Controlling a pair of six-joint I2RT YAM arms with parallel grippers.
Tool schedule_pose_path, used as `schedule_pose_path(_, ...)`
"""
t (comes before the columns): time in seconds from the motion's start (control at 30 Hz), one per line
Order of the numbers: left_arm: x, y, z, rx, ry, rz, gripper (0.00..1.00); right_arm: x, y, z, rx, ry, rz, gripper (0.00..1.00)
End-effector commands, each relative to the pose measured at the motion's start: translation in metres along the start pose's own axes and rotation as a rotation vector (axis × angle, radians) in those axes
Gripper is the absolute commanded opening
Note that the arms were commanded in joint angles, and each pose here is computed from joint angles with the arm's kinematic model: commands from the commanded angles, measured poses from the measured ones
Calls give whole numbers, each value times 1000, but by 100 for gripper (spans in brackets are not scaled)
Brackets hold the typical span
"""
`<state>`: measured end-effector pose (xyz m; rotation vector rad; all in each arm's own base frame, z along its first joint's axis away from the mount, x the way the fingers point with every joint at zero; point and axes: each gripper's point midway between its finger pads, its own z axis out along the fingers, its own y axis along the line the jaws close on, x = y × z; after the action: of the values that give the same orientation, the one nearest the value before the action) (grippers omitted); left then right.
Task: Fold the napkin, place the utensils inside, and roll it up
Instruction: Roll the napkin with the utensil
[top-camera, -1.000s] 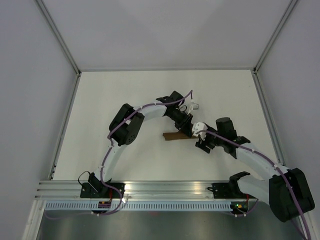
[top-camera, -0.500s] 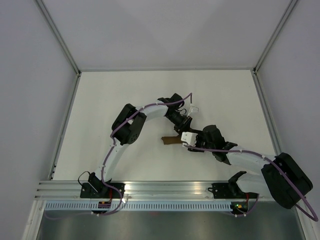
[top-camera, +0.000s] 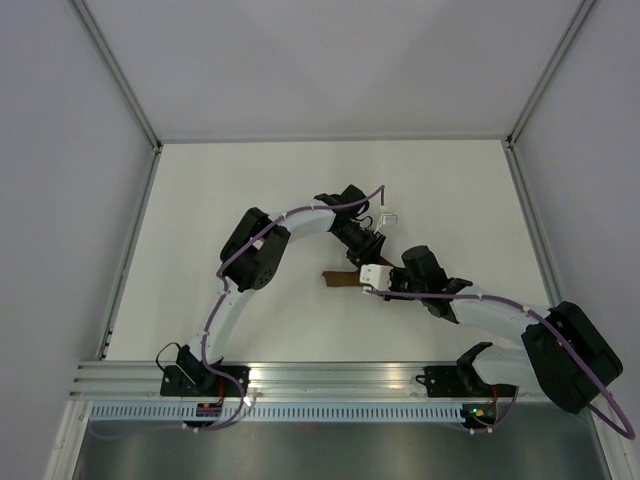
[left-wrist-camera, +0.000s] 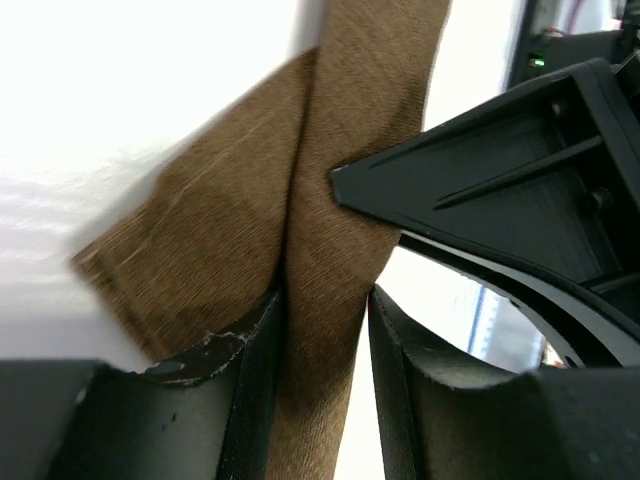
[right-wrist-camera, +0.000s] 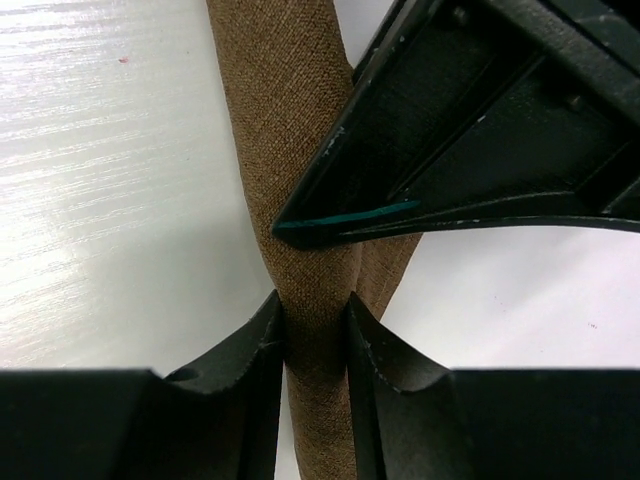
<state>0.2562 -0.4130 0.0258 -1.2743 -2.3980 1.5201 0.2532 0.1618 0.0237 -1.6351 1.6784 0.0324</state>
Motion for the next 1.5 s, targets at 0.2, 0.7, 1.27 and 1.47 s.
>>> schedule_pose_path(0.2, -67, 16, -80, -361, -269, 147, 45, 3, 24, -1, -206, 79, 24, 31)
schedule_pose_path(0.7, -54, -11, -199, -755, -891, 158, 44, 3, -3, 3, -599, 121, 194, 30)
schedule_pose_path(1.27, -9, -49, -82, -1046, -605, 857, 53, 24, 4, 40, -964, 215, 390, 31)
schedule_pose_path(1.47, -12, -32, -41, -1084, -437, 1048, 53, 27, 1, 48, -984, 226, 430, 31)
